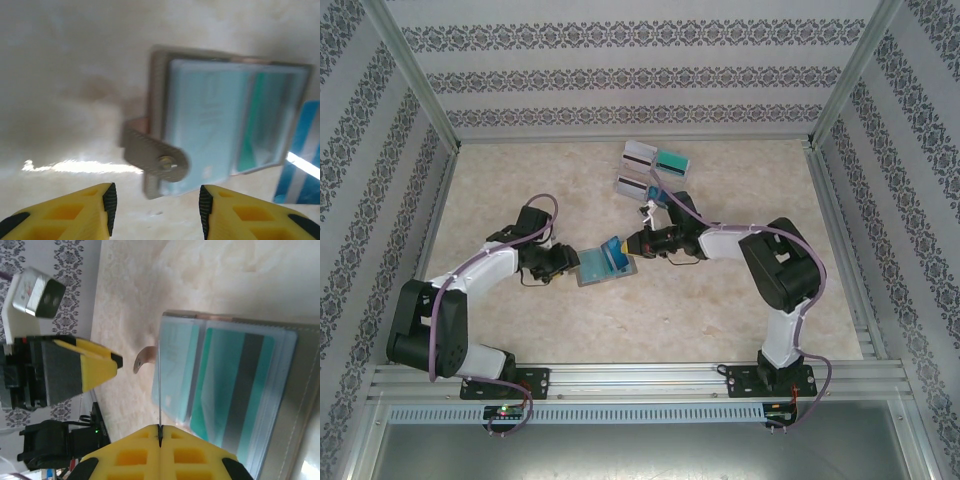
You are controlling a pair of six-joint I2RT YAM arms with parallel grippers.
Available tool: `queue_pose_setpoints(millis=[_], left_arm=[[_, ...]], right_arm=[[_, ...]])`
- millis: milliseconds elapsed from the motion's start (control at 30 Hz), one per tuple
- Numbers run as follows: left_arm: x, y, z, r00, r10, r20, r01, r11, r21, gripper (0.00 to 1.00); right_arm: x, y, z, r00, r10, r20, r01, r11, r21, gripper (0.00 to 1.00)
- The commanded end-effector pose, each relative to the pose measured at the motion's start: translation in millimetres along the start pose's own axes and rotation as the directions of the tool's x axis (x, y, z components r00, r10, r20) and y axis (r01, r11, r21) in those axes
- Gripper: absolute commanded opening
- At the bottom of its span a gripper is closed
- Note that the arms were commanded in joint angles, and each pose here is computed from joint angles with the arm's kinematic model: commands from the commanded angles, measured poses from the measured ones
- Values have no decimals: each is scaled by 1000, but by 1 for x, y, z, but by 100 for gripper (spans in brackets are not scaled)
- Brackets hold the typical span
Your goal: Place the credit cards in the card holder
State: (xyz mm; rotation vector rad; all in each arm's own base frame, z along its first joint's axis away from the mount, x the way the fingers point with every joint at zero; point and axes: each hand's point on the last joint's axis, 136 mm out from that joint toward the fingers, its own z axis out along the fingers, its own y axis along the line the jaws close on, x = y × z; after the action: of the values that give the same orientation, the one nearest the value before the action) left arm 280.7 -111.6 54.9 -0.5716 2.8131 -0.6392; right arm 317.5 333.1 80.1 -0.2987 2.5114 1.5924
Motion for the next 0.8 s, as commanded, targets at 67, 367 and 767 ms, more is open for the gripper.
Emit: queue_pose_setpoints(millis=[67, 367, 767], left_arm=[[3, 14, 9, 1000, -25, -4, 25, 999, -44, 49], [-1, 10, 23, 999, -34, -23, 34, 999, -13, 48], [-1, 8, 29, 999, -43, -32, 43, 999, 1, 47]], right_arm=[[-9, 2, 12, 998, -65, 1, 65, 998, -12, 0], [-6, -2, 25, 998, -57, -17, 57, 998, 0, 0], [-9, -20, 29, 1000, -25, 11, 25, 999, 48, 0]])
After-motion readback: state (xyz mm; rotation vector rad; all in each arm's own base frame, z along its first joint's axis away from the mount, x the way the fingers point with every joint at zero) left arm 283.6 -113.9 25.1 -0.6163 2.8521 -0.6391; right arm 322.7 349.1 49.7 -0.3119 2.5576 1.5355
